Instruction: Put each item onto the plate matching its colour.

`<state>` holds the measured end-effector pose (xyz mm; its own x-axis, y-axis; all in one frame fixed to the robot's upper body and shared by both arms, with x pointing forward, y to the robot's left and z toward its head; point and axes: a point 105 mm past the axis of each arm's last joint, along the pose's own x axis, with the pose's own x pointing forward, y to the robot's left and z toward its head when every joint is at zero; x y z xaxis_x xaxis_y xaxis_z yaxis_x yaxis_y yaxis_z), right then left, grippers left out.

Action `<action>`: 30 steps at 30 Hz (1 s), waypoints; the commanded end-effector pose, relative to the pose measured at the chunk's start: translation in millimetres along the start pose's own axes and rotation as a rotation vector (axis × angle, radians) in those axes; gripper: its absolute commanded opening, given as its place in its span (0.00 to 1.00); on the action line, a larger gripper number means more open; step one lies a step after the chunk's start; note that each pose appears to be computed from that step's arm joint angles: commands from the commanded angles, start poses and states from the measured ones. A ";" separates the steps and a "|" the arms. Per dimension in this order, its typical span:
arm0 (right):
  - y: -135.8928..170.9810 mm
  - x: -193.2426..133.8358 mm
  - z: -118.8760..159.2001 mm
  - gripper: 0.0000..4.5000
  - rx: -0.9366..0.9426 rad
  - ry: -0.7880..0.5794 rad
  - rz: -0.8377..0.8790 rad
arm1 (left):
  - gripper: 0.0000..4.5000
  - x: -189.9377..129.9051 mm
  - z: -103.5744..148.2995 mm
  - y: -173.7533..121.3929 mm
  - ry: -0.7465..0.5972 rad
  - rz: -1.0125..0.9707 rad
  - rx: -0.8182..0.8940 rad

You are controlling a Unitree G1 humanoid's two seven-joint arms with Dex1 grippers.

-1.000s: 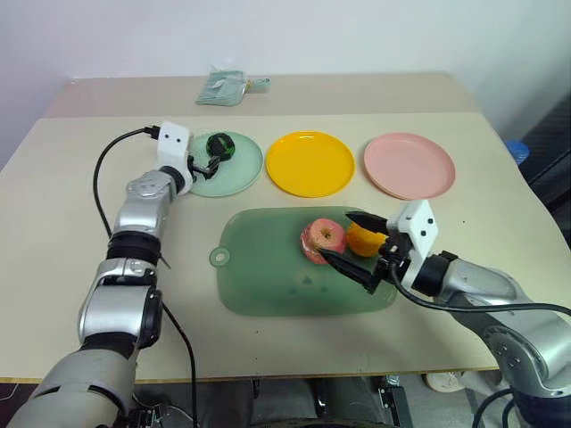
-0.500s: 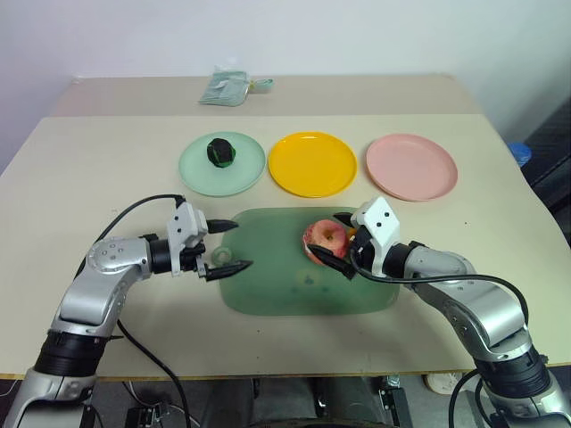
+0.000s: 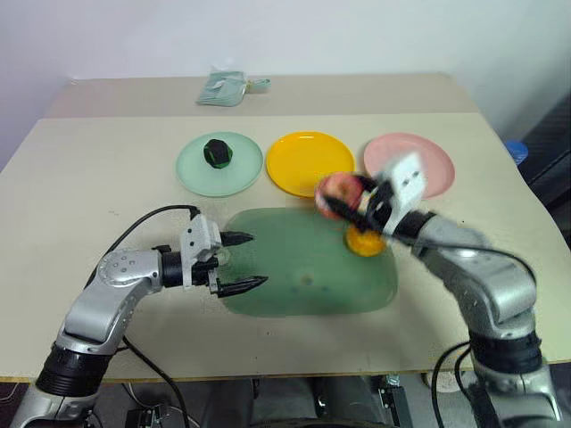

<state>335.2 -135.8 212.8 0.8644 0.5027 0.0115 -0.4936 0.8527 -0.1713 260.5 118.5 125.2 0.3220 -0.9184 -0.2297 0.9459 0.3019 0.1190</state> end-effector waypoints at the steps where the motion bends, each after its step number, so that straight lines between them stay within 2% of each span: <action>1: -73.0 -5.4 -6.9 0.62 -0.016 0.074 -0.313 | 1.00 8.1 13.0 -12.3 -0.067 -0.040 0.011; 4: -109.0 -0.6 -19.0 0.62 0.000 0.122 -0.428 | 1.00 13.6 14.1 -18.5 -0.084 -0.058 0.003; 8: -134.8 11.9 -25.5 0.62 0.022 0.110 -0.479 | 1.00 17.8 11.5 -23.4 -0.083 -0.064 -0.001; 9: -138.2 13.8 -25.8 0.81 0.025 0.103 -0.481 | 1.00 18.0 10.7 -24.2 -0.082 -0.063 -0.001; 11: -136.9 16.8 -18.7 0.99 0.010 0.066 -0.449 | 1.00 16.0 8.0 -23.7 -0.074 -0.047 -0.002; 13: -129.4 17.1 -9.2 0.99 -0.021 0.027 -0.403 | 1.00 12.4 5.3 -21.9 -0.069 -0.027 -0.007; 16: -78.9 6.3 2.3 0.99 -0.074 -0.033 -0.113 | 1.00 4.0 -3.1 -16.2 -0.059 0.018 -0.023; 17: -54.4 -3.1 -1.7 0.99 -0.080 -0.023 0.023 | 1.00 1.4 -6.2 -14.6 -0.054 0.027 -0.024; 19: -23.7 -18.4 -12.4 0.99 -0.087 0.018 0.191 | 1.00 -1.5 -9.2 -12.2 -0.049 0.035 -0.024; 21: -0.4 -34.8 -32.6 0.99 -0.076 0.099 0.300 | 1.00 -5.3 -12.0 -8.4 -0.045 0.041 -0.024; 24: 13.3 -47.4 -53.9 0.99 -0.071 0.184 0.341 | 1.00 -9.1 -13.7 -4.0 -0.036 0.042 -0.014; 27: 10.1 -49.7 -75.6 0.99 -0.120 0.270 0.301 | 1.00 -9.9 -11.5 -1.5 -0.037 0.039 -0.004; 30: 7.4 -48.6 -85.1 0.99 -0.140 0.299 0.280 | 1.00 -8.3 -7.9 -1.9 -0.042 0.033 0.002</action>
<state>298.4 -166.7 134.0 0.7032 0.6372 -0.3154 -0.7096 0.6569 -0.2549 256.8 128.6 108.7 0.3554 -0.9114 -0.2074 0.9347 0.3440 0.0898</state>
